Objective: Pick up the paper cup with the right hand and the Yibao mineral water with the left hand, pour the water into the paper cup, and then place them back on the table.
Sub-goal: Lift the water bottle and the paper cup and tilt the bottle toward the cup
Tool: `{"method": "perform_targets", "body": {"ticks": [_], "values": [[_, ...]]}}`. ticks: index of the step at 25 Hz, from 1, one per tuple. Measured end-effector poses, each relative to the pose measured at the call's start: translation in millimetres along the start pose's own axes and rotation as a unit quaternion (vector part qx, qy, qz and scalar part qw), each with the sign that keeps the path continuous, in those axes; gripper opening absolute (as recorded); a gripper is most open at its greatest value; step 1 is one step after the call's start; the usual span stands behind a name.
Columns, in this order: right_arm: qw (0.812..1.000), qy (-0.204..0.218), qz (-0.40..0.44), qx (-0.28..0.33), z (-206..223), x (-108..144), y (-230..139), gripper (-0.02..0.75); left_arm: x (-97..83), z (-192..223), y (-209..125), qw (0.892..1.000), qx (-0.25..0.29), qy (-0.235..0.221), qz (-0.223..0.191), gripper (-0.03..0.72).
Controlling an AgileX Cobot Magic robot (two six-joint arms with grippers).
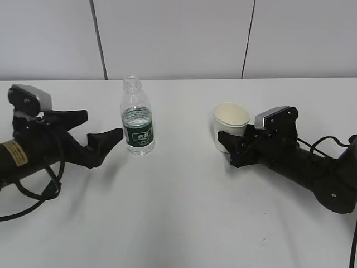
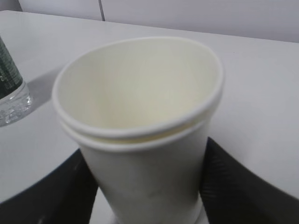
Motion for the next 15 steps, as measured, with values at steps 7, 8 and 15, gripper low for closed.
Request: {"method": "perform_targets", "body": {"ticks": [7, 8, 15], "values": [[1.000, 0.001, 0.000, 0.000, 0.0, 0.2, -0.1, 0.491, -10.5, 38.6, -9.3, 1.000, -0.006, -0.018, -0.003, 0.669], [1.000, 0.001, 0.000, 0.000, 0.0, 0.3, -0.1, 0.491, -10.1, 43.7, -10.7, 1.000, -0.007, -0.016, -0.005, 0.668], [1.000, 0.001, 0.000, 0.000, 0.0, 0.3, -0.1, 0.490, -6.2, 71.0, -16.2, 1.000, -0.019, -0.013, -0.003, 0.661]]}}
Point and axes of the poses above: a point on each arm's last joint axis where the gripper is mounted, z pointing out along that axis toward the gripper, x along the wrist's bending axis when the last joint is at zero, y = z × x, the point moved 5 cm from there along z, pointing out along that axis toward the gripper, and after that the axes turned 14 degrees about z, right-handed, at the moved point
